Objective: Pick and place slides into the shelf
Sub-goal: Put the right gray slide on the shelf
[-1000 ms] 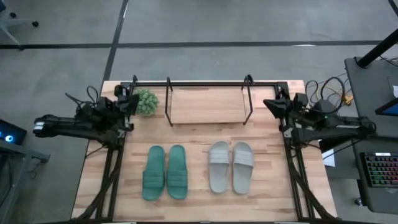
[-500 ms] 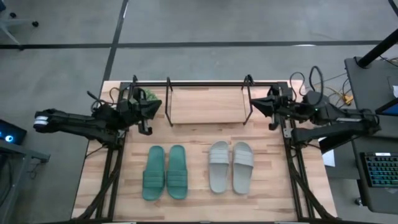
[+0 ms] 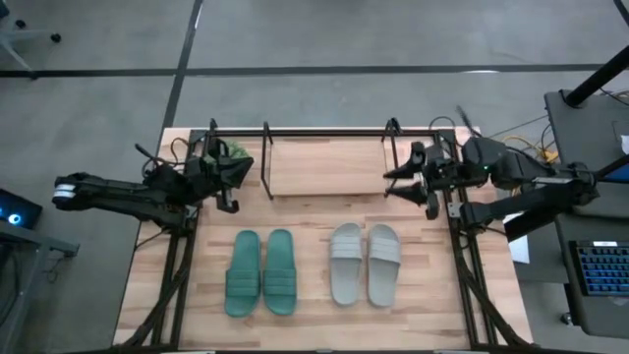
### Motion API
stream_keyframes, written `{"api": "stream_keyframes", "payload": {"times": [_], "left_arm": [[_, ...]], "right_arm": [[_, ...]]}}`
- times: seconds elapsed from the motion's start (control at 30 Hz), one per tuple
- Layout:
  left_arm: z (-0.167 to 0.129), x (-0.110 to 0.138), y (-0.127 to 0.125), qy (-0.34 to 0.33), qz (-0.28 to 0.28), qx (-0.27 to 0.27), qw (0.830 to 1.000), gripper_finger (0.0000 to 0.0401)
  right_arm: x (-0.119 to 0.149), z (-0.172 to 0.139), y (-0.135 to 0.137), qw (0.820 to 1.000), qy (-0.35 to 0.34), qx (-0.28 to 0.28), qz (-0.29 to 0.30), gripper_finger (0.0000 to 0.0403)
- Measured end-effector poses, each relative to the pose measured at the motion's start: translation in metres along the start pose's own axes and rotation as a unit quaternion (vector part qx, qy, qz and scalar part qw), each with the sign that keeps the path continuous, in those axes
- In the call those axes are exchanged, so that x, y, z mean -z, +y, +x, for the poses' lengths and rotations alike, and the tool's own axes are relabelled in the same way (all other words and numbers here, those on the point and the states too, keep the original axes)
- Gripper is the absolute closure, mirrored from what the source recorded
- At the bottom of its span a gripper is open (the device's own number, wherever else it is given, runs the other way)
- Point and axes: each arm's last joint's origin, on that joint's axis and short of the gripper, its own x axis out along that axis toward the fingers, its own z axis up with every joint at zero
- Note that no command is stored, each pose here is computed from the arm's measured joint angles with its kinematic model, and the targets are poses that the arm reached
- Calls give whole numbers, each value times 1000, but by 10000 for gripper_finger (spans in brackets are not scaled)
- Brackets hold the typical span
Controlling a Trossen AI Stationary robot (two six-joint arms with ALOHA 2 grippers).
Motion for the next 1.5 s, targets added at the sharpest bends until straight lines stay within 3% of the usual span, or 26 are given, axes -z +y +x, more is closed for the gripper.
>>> {"api": "stream_keyframes", "payload": {"times": [0.27,0.53,1.0,1.3,1.5], "left_arm": [[0,2,1,6,1,-16,1000,401],[2,8,0,18,4,-22,1000,401],[7,23,1,52,15,-80,995,401],[7,26,1,56,17,-80,995,401],[6,21,2,51,15,-80,995,401]], "right_arm": [[-9,7,16,977,154,-52,136,188],[-8,10,33,953,246,-56,167,193],[33,31,61,908,395,-42,134,193],[64,47,80,898,425,96,63,194],[86,66,93,884,444,142,40,194]]}}
